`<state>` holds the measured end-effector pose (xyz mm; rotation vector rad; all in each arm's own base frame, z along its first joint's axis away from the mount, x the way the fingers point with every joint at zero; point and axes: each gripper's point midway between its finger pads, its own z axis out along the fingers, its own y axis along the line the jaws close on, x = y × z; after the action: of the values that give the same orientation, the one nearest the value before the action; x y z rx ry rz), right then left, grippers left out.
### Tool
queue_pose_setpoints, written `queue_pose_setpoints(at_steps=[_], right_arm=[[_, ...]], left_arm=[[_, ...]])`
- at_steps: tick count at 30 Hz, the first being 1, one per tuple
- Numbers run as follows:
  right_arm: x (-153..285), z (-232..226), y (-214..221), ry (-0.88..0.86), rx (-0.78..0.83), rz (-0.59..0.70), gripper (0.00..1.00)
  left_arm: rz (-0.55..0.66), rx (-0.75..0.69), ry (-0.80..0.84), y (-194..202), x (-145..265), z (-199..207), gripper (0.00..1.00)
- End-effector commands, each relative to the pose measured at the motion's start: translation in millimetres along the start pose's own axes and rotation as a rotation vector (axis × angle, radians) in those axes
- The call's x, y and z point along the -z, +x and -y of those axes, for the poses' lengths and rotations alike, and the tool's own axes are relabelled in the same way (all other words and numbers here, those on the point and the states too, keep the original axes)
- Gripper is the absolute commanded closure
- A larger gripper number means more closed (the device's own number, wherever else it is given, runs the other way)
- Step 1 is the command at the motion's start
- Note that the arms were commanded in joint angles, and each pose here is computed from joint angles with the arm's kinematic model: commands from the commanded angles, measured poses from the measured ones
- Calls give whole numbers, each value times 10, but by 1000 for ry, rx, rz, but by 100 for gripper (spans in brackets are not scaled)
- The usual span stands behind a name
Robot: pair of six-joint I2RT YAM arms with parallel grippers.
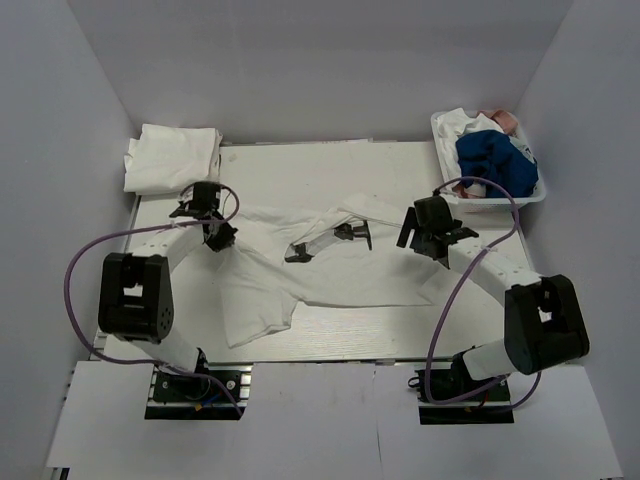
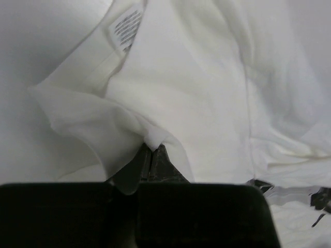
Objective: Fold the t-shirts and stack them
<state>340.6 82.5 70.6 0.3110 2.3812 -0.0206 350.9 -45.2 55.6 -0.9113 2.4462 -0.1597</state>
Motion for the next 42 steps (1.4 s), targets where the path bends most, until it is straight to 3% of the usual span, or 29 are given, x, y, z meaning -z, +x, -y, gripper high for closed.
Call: queue_pose_setpoints(at_steps=[1,10,11,12,14,15,17,18,19,23,27,34,37,38,42], right_arm=[[117,19,-11,-27,-43,24,10],[127,118,362,-30,15,-49,15],[128,107,411,-40,69,-63,10],[136,74,447,-54,88,-79,10],[172,27,547,-59,142,-95,10],[195,19,642,-53,167,-119,10],[240,-23,724,-58,188,-131,10],[266,-13,771,-56,194,-141,10],[286,-16,806,-56,197,-150,10],[409,-112,956,-88,206,-175,10],[491,-197,1057,-110,211,-179,10],[505,-40,1121,4,168,-193,11],[455,39,1185,46,159,-205,24],[438,57,1216,63,149,-212,34],[479,158,1199,123,95,-202,63]], left_arm=[[113,4,112,-478,-125,466,100],[32,-76,154,-892,-561,1148,98],[22,-77,145,-897,-562,1154,94],[-11,-92,130,-843,-527,1115,73],[-29,-105,132,-792,-365,1067,54],[-52,-107,89,-658,-340,889,38],[19,-71,84,-679,21,789,18],[17,-52,22,-515,0,524,3],[30,-18,15,-461,68,437,0],[48,79,-102,-158,296,-160,0],[14,106,-230,297,271,-732,0],[-49,114,-292,608,59,-972,0],[-123,95,-284,772,-51,-975,4],[-148,100,-264,814,-74,-932,9],[-185,65,-169,932,-173,-804,44]])
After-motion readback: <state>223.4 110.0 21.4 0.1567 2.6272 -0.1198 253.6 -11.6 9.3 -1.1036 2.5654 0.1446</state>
